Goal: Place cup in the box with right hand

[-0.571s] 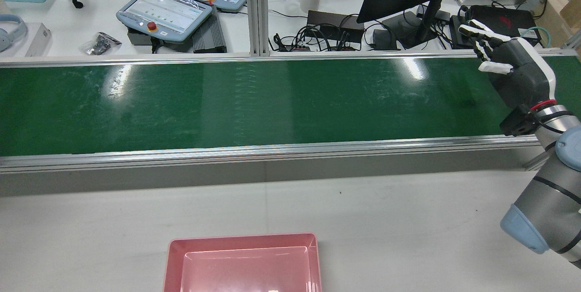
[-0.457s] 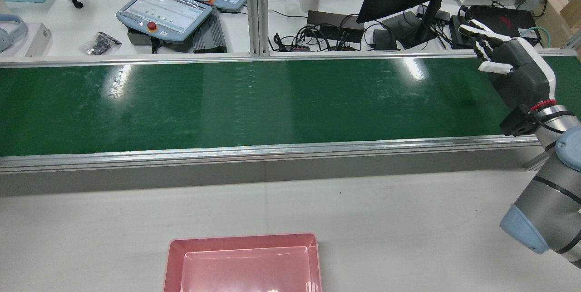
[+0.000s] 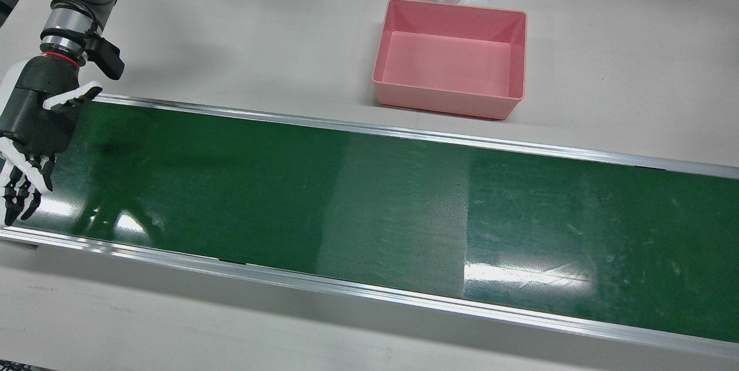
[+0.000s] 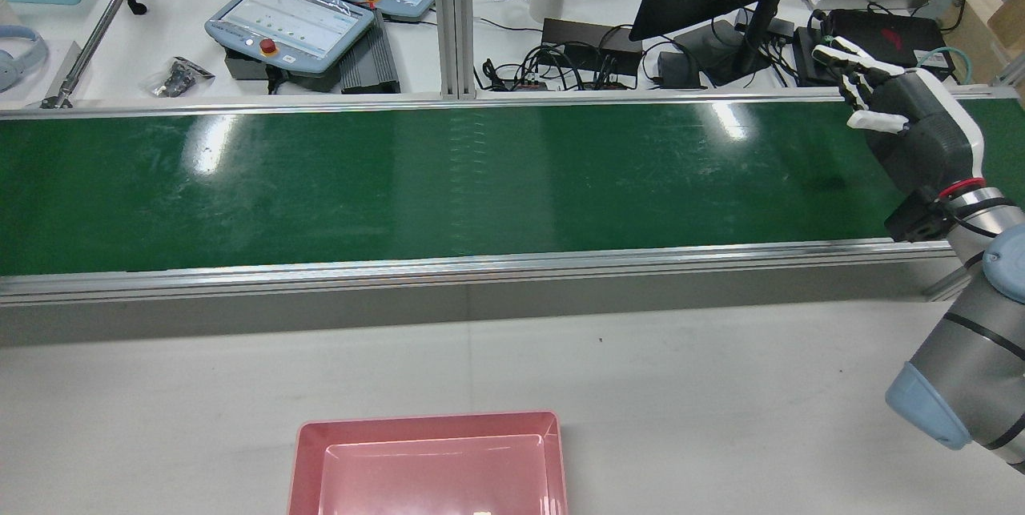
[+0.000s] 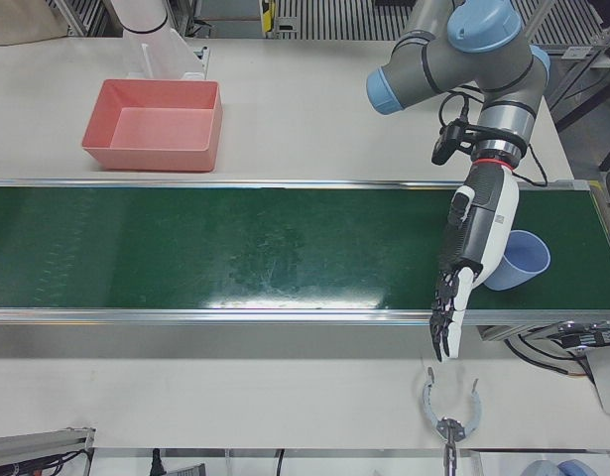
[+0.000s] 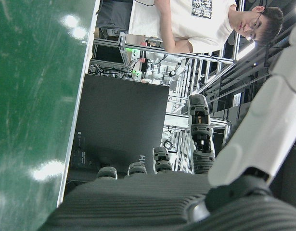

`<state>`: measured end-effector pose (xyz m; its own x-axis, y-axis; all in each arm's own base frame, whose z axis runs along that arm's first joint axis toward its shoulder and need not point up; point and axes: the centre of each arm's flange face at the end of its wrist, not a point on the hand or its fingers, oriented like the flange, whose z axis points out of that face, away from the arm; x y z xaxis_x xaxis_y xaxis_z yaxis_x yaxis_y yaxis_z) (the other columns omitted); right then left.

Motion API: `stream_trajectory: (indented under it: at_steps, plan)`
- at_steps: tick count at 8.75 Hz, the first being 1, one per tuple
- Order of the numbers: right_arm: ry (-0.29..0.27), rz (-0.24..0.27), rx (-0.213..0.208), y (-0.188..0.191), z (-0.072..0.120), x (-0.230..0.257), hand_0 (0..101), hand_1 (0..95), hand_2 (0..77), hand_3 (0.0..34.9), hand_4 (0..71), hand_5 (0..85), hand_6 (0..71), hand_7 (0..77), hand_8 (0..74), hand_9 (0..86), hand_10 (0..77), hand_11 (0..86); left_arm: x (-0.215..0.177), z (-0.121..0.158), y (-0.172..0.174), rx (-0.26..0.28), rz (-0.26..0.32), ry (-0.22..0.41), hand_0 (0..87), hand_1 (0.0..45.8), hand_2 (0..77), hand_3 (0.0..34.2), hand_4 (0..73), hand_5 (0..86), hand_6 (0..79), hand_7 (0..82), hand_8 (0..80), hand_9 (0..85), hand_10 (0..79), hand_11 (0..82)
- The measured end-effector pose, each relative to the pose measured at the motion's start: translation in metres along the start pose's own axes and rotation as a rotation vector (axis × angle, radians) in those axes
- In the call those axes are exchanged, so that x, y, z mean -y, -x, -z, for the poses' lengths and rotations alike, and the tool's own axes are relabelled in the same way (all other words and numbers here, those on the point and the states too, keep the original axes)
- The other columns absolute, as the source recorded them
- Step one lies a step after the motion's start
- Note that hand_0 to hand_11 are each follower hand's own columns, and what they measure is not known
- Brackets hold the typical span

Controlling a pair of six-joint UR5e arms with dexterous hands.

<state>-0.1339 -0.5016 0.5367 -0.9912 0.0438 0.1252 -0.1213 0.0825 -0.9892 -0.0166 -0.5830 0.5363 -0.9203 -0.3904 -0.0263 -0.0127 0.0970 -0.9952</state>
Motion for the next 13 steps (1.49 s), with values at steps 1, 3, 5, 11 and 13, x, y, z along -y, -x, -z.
stream_trajectory:
  at_steps: [1, 3, 5, 11, 13]
  plan:
    - [0.000, 0.000, 0.000, 0.0001, 0.0001, 0.0001, 50, 1.1, 1.1, 7.0, 25.6, 2.7, 1.6, 15.3, 0.5, 2.2, 0.5, 1.1, 0.0000, 0.0000, 0.0000, 0.000, 0.000, 0.000, 0.0, 0.5, 0.5, 0.0, 0.0, 0.0, 0.0, 0.0, 0.0, 0.0, 0.0, 0.0]
    - [-0.001, 0.001, 0.000, 0.0003, 0.0004, 0.0006, 50, 0.5, 1.1, 7.0, 25.6, 2.7, 1.6, 15.3, 0.5, 2.2, 0.5, 1.1, 0.0000, 0.0000, 0.0000, 0.000, 0.000, 0.000, 0.0, 0.5, 0.5, 0.0, 0.0, 0.0, 0.0, 0.0, 0.0, 0.0, 0.0, 0.0]
    - [-0.001, 0.001, 0.000, 0.0005, 0.0005, 0.0008, 50, 0.5, 1.1, 7.2, 25.6, 2.2, 1.6, 15.3, 0.5, 2.2, 0.5, 1.1, 0.0000, 0.0000, 0.0000, 0.000, 0.000, 0.000, 0.0, 0.5, 0.5, 0.0, 0.0, 0.0, 0.0, 0.0, 0.0, 0.5, 0.0, 0.0]
    - [0.000, 0.000, 0.000, 0.0003, 0.0005, 0.0002, 50, 0.5, 1.1, 6.5, 25.6, 2.7, 1.6, 14.7, 0.5, 2.2, 0.0, 1.1, 0.0000, 0.0000, 0.0001, 0.001, 0.000, 0.000, 0.0, 0.5, 0.5, 0.0, 0.0, 0.0, 0.0, 0.0, 0.0, 0.0, 0.0, 0.0]
    - [0.001, -0.001, 0.000, -0.0003, 0.0002, -0.0004, 50, 1.1, 1.1, 6.5, 25.6, 2.7, 1.6, 13.1, 0.5, 2.2, 0.0, 1.1, 0.0000, 0.0000, 0.0000, 0.000, 0.000, 0.000, 0.0, 0.5, 0.5, 0.0, 0.0, 0.0, 0.0, 0.0, 0.0, 0.5, 0.0, 0.0]
